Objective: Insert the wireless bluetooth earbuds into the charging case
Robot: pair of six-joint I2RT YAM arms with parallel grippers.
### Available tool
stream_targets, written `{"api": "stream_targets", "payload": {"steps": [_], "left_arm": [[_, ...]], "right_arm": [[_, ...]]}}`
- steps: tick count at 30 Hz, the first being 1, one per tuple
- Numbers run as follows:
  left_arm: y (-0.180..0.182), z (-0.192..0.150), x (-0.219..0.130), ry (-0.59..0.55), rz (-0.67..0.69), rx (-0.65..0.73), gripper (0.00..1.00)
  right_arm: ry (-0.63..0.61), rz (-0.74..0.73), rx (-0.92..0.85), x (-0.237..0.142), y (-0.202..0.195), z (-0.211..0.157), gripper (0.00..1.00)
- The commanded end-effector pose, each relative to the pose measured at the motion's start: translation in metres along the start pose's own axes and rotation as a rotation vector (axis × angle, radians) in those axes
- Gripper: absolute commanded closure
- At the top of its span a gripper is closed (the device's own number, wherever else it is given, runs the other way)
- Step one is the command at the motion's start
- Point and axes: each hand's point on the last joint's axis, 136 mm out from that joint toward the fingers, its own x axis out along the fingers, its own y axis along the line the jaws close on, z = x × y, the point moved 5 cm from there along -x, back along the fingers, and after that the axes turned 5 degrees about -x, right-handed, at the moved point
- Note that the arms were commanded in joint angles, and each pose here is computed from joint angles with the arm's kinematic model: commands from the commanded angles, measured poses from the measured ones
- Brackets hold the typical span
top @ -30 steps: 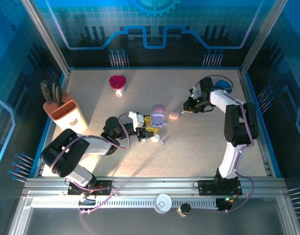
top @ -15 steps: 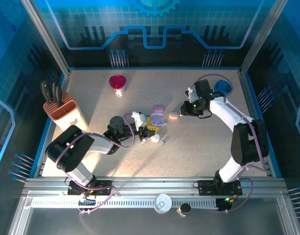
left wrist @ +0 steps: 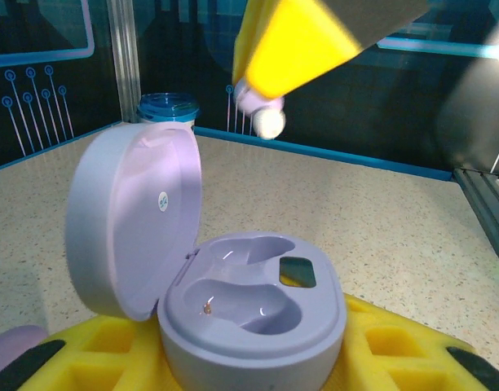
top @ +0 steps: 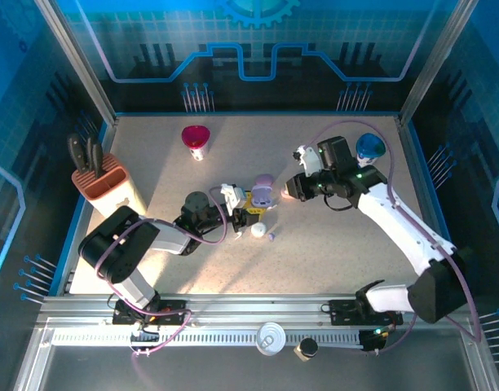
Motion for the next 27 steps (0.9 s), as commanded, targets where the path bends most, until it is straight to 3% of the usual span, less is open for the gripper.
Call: {"api": "stream_targets", "payload": {"steps": [1,11,27], "left_arm": [[0.006,0.008,0.004,-0.023,0.008,0.027,0.62],[0.003,0.009,0.004,-0.025,-0.008,0.021,0.62],[0.0,0.014,0.003,-0.031,-0.026,0.02,0.62]], "right_arm": [[0.009,0.041,-0.096,-0.009,0.019,-0.007,0.82],[-0.012,0.097,-0.266,-0.011,0.058,-0.003,0.82],[0.065,-0.001,-0.312,0.025,0.05,0.005,0.83]]}}
